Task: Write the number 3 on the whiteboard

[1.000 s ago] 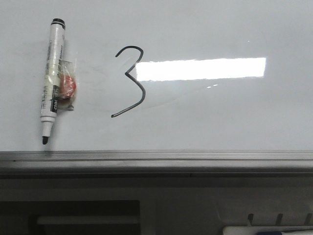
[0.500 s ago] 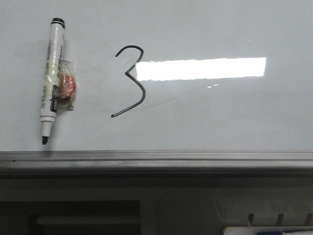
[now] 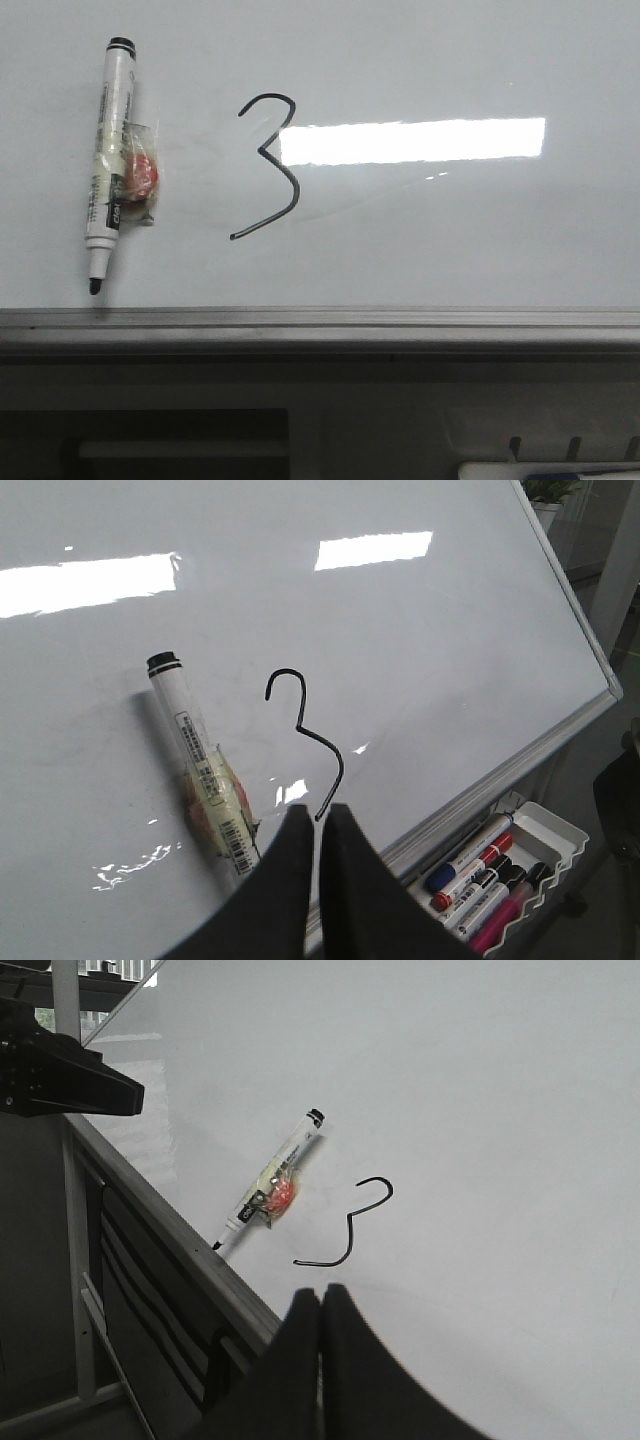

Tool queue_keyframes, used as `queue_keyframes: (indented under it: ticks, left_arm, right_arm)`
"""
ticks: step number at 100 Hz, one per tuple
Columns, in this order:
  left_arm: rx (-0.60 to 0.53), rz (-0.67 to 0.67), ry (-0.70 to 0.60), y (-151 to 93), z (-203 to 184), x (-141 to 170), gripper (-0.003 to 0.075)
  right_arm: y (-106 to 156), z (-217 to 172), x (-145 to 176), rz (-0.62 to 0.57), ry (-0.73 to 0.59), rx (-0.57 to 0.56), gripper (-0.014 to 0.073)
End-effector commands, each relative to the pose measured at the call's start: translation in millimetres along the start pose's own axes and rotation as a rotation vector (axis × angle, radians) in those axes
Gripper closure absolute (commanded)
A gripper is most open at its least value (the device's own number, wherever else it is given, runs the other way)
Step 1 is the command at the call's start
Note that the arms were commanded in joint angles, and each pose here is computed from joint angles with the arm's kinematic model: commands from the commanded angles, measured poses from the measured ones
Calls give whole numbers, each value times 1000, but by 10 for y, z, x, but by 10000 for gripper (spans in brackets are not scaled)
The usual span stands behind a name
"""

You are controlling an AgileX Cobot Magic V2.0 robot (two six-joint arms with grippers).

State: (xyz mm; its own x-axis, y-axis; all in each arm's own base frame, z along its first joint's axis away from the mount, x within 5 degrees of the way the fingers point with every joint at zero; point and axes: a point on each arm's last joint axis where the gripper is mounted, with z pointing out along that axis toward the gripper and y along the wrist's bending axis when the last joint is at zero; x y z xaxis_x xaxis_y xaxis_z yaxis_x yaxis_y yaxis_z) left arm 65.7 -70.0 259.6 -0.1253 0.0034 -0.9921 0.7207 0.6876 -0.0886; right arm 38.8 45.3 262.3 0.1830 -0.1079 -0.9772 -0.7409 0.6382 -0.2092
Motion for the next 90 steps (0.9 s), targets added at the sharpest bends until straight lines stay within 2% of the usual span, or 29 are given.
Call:
queue_keyframes:
  ticks: [1, 12, 29, 43, 66, 79, 90]
  left_arm:
    - [-54, -2, -85, 45, -9, -147, 741]
    - [-161, -8, -90, 146, -35, -150, 741]
    - [-398, -10, -162, 326, -188, -199, 741]
    - [-526, -12, -179, 422, -245, -209, 741]
    - [-593, 0, -224, 434, -333, -236, 741]
    - [-660, 109, -265, 393, -460, -231, 741]
    - [-696, 47, -279, 387, -512, -109, 741]
  right_arm:
    - [-27, -6, -140, -5, -85, 17, 656]
    - [-27, -6, -140, -5, -85, 17, 656]
    - [-27, -6, -140, -5, -85, 17, 656]
    - [-27, -6, -140, -5, -85, 17, 656]
    - [-27, -6, -140, -5, -85, 17, 656]
    - [-27, -6, -140, -5, -85, 17, 656]
    - [-27, -6, -140, -5, -85, 17, 656]
